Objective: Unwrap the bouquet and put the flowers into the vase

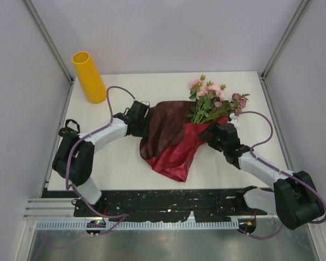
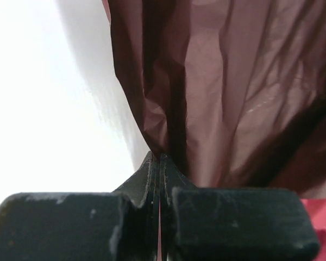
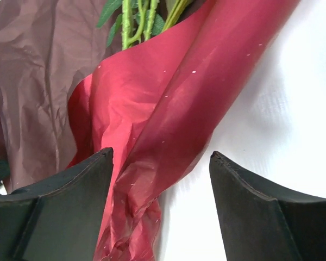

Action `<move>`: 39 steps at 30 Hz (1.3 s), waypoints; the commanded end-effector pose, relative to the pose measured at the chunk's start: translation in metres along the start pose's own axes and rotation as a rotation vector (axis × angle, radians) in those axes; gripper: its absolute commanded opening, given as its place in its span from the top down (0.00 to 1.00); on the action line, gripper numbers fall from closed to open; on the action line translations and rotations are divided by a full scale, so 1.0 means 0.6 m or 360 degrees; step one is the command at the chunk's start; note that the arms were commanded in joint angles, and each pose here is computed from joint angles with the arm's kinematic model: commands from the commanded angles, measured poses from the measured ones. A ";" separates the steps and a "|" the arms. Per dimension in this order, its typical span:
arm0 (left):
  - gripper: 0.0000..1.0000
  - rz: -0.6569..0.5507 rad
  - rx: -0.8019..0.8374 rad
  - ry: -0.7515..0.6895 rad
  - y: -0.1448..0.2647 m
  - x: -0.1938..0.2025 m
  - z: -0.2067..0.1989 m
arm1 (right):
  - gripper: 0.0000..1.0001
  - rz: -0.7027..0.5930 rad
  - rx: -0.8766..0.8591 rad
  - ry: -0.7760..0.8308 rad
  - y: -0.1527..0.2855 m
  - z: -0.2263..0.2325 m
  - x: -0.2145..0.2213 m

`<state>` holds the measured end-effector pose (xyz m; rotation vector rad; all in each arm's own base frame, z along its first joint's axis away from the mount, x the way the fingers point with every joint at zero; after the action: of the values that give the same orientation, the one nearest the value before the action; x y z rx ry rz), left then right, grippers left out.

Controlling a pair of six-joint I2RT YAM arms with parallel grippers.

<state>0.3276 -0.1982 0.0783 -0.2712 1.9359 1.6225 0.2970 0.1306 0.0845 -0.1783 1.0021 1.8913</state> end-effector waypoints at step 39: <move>1.00 0.0057 -0.0173 0.0134 -0.070 -0.120 0.093 | 0.95 -0.0370 0.0236 -0.0102 -0.151 -0.009 -0.186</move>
<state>0.4137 -0.1639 0.0671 -0.3563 1.9182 1.8226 0.4019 0.0798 0.0628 -0.0799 1.0791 1.6488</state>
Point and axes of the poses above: each gripper's point midway between its finger pads, its own y axis back along the fingers, its own z axis along the line the jaws close on, x = y × z, the point moved 1 cm from there along y, back along the fingers, and after that the axes turned 8 degrees about -y, right-handed, at the moved point
